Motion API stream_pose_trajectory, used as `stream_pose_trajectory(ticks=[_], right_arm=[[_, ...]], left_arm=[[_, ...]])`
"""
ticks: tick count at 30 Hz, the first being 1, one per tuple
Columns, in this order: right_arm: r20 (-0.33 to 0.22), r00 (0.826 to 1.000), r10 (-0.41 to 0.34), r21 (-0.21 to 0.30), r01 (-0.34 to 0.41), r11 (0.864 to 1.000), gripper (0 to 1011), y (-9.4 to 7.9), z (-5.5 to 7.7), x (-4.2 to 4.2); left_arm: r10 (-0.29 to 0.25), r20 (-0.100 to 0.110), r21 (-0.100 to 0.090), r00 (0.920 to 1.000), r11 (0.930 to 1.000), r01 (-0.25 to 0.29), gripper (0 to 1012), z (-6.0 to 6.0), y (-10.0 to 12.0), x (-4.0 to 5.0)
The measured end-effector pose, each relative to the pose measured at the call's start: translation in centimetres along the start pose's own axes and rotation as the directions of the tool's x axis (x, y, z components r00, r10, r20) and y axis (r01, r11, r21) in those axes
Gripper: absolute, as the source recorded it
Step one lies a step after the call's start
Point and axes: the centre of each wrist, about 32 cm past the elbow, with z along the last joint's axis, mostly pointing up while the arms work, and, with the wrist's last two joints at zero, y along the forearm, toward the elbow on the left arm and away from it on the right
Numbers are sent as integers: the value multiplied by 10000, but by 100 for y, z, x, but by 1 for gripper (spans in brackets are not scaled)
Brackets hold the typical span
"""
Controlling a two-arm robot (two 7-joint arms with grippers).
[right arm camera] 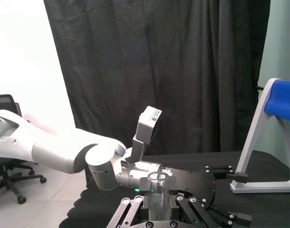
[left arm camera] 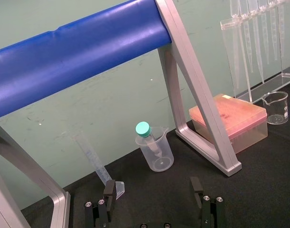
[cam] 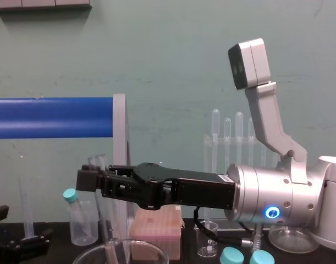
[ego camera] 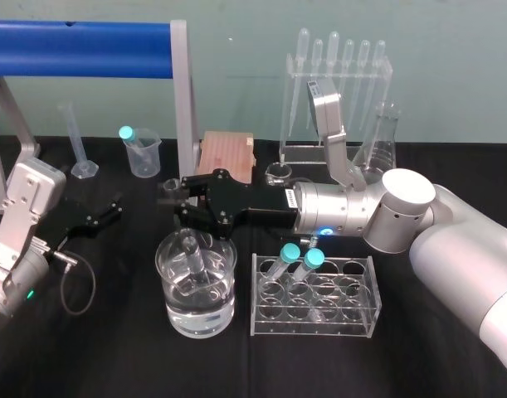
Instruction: Hold the test tube with one hand and immerse one end into the beaker, then return it to the test tube rack.
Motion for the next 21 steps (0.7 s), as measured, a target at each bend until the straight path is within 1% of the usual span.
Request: stream_pose_trajectory(ticks=[21], right_arm=[[1, 10000, 0, 0, 0, 10000, 227, 0, 0, 0]], left_arm=[[0, 0, 0, 10000, 10000, 0, 1000, 0, 0, 0]])
